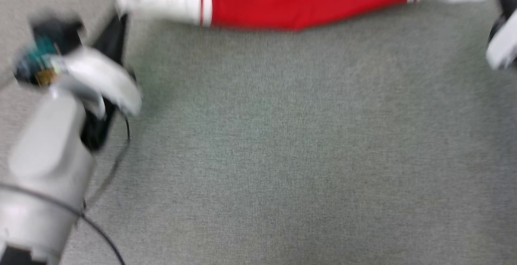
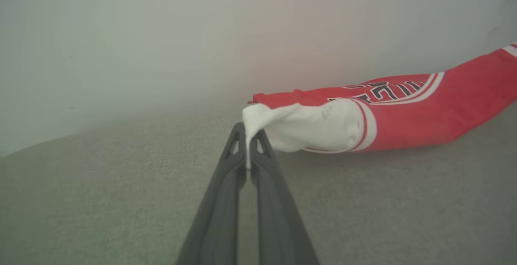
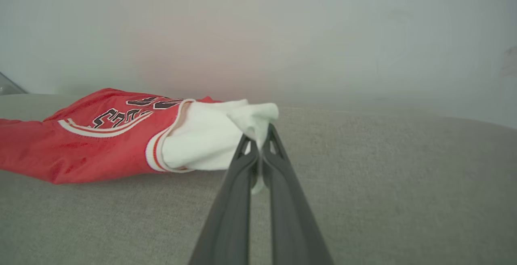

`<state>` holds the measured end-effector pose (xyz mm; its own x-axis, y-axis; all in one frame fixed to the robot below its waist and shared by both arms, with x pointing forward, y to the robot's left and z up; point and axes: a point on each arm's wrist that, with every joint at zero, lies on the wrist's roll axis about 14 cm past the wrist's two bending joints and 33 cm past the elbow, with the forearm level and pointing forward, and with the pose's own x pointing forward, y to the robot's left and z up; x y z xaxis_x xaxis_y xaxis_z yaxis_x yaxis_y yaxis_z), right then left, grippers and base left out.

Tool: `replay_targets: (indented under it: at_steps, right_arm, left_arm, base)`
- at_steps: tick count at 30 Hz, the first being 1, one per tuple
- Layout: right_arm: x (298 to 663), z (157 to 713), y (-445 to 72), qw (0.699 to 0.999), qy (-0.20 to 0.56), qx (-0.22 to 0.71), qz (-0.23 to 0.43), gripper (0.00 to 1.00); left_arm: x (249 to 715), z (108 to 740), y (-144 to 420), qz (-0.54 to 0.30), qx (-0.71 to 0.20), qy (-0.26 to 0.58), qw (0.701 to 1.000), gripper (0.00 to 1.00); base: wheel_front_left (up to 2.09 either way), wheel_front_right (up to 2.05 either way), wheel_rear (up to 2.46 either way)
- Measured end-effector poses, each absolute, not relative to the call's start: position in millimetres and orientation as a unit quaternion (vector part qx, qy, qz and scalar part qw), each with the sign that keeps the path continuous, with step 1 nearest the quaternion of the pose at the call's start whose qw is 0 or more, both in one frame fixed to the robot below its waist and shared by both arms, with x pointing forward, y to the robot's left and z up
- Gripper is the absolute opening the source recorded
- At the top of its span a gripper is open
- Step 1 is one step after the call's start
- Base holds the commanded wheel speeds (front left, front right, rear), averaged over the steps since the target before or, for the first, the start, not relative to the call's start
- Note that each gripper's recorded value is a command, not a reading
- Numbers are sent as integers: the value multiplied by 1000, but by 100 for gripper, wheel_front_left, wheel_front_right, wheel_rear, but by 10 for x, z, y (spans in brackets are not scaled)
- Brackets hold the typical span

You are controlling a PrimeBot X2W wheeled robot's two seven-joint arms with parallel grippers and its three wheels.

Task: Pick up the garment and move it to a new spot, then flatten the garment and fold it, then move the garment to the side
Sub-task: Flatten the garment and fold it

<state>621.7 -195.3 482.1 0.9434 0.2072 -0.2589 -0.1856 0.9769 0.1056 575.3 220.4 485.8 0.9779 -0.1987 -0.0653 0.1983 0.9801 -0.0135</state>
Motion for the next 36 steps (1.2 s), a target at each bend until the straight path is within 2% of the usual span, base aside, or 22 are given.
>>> replay_targets:
  at_steps: [7,13,20,28,36]
  right_arm:
    - [5333,4607,-2075,972,194,33,128,0]
    - [4746,4509,-2272,965,225,-7,135,0]
    - [4265,4369,-2514,958,253,-47,127,0]
    - [3777,4213,-2598,949,290,-21,120,0]
    - [3251,3988,-2661,926,358,-1,118,0]
  left_arm:
    - [4934,4554,2215,-102,-12,86,991,0]
    - [4364,4394,2332,-89,-12,120,989,0]
    - [3842,4191,2261,-91,-23,164,982,0]
    - [3326,4080,2215,-91,-36,199,975,0]
    - [2926,4046,2151,-89,-58,231,967,0]
  base:
    - [0,0,0]
    - [0,0,0]
    - [0,0,0]
    - [0,0,0]
    - [0,0,0]
